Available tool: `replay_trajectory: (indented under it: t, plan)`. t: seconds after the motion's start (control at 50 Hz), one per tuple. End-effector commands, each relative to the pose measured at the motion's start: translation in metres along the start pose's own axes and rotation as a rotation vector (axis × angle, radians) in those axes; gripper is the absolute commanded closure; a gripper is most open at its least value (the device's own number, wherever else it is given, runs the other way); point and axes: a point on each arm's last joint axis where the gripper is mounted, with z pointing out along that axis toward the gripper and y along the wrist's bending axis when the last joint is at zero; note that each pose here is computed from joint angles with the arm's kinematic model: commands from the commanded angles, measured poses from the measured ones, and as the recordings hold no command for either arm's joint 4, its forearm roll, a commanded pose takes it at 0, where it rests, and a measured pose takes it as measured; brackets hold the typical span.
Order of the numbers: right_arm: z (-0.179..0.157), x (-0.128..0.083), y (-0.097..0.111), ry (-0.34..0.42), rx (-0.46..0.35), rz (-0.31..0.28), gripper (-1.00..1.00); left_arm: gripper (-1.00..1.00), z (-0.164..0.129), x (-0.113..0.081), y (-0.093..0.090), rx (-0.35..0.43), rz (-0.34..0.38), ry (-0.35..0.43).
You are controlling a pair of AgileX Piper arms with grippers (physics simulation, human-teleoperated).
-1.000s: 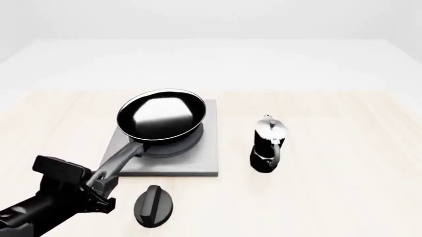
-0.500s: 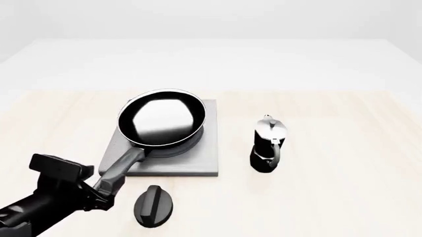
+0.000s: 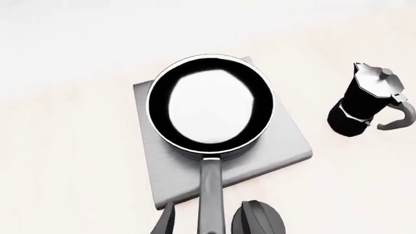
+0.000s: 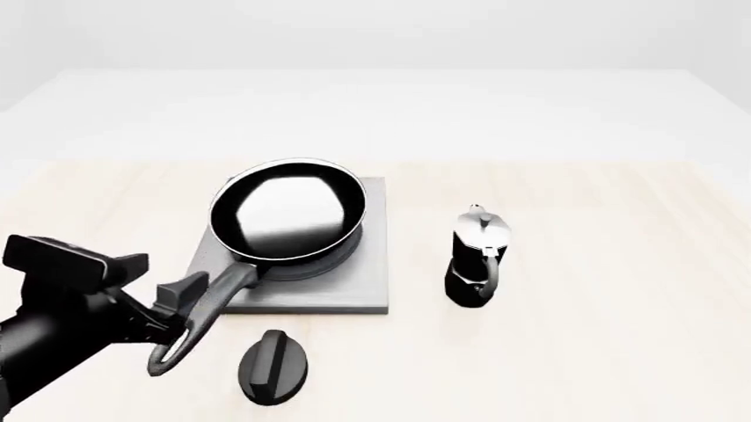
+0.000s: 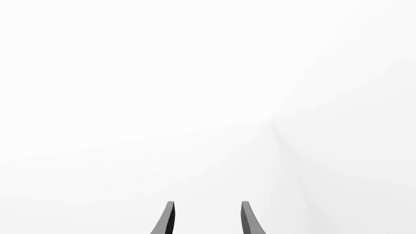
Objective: Put the frying pan on the stove.
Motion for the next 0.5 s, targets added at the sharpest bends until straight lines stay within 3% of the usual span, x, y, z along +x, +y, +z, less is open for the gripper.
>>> replay_trajectory:
  t: [0.02, 0.14, 0.26, 0.32, 0.38, 0.5]
  plan:
    - [0.0, 0.0, 0.0, 0.001, 0.0, 0.0, -1.0, -1.0, -0.032, -0.04, 0.005, -0.032, 0.049, -0.114]
    - [0.0, 0.001, 0.0, 0.002, 0.001, 0.0, -1.0, -1.0, -0.05, -0.059, 0.012, -0.085, 0.078, -0.174]
    - [0.0, 0.0, 0.0, 0.001, 0.001, -0.001, -1.0, -1.0, -0.091, -0.085, 0.016, -0.155, 0.072, -0.33]
    - [0.0, 0.0, 0.0, 0.001, 0.0, -0.001, -1.0, -1.0, -0.097, -0.089, 0.018, -0.175, 0.071, -0.353]
    - [-0.001, -0.001, 0.0, 0.002, -0.002, -0.001, -1.0, -1.0, -0.114, -0.097, 0.019, -0.214, 0.058, -0.439]
    - [-0.001, -0.002, 0.0, 0.001, -0.003, -0.002, -1.0, -1.0, -0.131, -0.101, 0.021, -0.287, 0.081, -0.534]
